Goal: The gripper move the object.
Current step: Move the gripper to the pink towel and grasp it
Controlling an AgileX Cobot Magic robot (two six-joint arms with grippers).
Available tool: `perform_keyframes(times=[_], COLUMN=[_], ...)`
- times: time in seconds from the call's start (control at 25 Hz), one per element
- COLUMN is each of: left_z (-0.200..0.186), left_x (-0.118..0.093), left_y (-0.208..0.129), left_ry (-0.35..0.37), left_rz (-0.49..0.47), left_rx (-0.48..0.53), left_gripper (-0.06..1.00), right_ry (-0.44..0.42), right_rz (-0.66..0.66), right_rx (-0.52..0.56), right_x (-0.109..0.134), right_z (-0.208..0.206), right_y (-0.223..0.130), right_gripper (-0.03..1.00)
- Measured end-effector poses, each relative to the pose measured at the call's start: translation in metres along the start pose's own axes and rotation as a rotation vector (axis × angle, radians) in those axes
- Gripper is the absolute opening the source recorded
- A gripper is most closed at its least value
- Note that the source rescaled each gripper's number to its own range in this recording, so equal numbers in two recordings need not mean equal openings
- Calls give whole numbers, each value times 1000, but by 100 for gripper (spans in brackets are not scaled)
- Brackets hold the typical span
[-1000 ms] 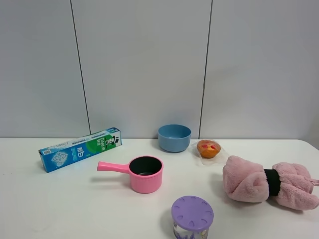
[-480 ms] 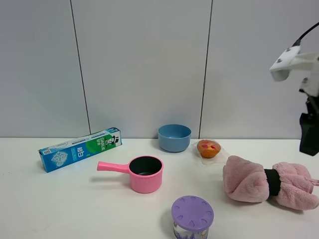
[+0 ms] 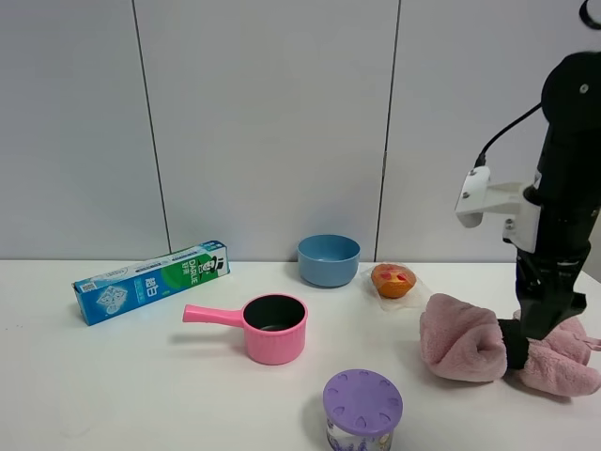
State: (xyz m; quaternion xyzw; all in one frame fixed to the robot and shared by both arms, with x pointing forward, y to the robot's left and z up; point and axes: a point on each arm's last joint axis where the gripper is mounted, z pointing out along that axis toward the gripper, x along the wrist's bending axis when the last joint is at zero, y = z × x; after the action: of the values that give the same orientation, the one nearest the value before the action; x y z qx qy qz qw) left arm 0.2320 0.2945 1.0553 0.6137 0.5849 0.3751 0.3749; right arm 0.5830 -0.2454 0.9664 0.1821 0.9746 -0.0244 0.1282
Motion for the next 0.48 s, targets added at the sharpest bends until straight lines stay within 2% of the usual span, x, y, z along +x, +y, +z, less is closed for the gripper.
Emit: perform_keyframes(times=[0.36, 0.48], left_z=[0, 0], left_x=[0, 0], left_y=[0, 0], left_ry=[0, 0], left_rz=[0, 0], left_rx=[0, 0], left_gripper=[100, 100], right_ry=[76, 72], right_rz=[-128, -138], right_rx=[28, 20], right_x=[8, 9], right_z=[60, 71], right_y=[15, 19], right_gripper=[92, 91])
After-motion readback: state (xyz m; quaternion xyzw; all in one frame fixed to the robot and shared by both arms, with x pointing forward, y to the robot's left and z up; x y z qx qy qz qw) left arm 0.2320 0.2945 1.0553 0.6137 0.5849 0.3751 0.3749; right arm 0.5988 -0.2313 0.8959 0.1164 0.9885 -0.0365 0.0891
